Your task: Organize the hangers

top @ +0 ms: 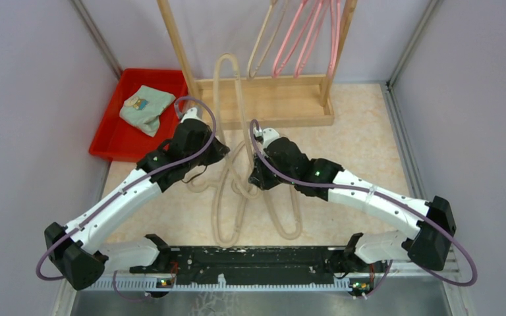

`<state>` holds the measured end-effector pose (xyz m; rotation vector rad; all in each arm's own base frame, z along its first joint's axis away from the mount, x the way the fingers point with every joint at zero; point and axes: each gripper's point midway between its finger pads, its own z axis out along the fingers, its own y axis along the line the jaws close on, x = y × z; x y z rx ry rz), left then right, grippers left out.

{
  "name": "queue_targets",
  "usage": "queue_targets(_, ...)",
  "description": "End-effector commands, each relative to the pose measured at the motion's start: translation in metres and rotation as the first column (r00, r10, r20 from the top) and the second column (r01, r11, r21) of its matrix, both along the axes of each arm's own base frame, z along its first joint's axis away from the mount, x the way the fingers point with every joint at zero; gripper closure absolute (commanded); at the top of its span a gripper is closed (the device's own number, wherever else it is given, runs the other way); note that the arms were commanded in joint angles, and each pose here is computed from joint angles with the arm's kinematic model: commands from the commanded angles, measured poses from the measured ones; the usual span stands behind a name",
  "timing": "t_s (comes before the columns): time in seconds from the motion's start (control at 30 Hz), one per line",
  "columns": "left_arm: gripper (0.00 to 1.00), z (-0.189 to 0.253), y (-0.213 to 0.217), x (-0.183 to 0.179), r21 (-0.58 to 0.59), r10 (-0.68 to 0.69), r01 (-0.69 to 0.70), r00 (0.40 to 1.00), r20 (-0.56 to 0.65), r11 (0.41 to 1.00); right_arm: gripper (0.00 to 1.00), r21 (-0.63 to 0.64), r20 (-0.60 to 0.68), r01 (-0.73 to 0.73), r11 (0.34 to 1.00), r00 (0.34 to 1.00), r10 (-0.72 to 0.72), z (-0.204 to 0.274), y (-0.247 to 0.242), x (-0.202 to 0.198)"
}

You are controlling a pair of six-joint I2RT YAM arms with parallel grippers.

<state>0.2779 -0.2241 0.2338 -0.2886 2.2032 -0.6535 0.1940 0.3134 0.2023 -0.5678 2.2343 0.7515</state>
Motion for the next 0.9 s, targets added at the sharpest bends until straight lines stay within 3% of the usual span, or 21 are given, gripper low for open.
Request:
queue_targets(0.0, 0.91, 0.037, -0.018, 0.002, -0.101, -0.060, 0.072, 0.991, 0.117, 0.992, 1.00, 0.086, 0.091, 0.022, 0.996, 0.995, -0.030, 0.038, 0.007, 0.012)
queue_targets(0.1, 0.79, 0.027, -0.020, -0.001, -0.107, -0.080, 0.092, 0.990, 0.119, 0.990, 1.00, 0.163, 0.109, 0.059, 0.985, 0.991, -0.078, 0.061, 0.001, 0.019)
queue_targets(0.27, 0.28, 0.017, -0.027, -0.011, -0.164, -0.128, 0.150, 0.982, 0.136, 0.975, 1.00, 0.319, 0.122, 0.064, 0.946, 0.987, -0.108, 0.105, -0.004, 0.032)
queue_targets(0.4, 0.01, 0.021, -0.033, -0.017, -0.197, -0.170, 0.207, 0.967, 0.187, 0.958, 1.00, 0.364, 0.131, 0.005, 0.931, 0.990, -0.056, 0.121, 0.007, 0.030)
queue_targets(0.77, 0.00, 0.037, -0.047, -0.026, -0.311, -0.208, 0.301, 0.931, 0.300, 0.901, 1.00, 0.460, 0.117, -0.134, 0.878, 0.989, 0.089, 0.137, 0.033, 0.012)
queue_targets(0.87, 0.08, 0.045, -0.050, -0.026, -0.323, -0.215, 0.321, 0.921, 0.324, 0.890, 1.00, 0.465, 0.116, -0.142, 0.874, 0.988, 0.099, 0.138, 0.034, 0.011)
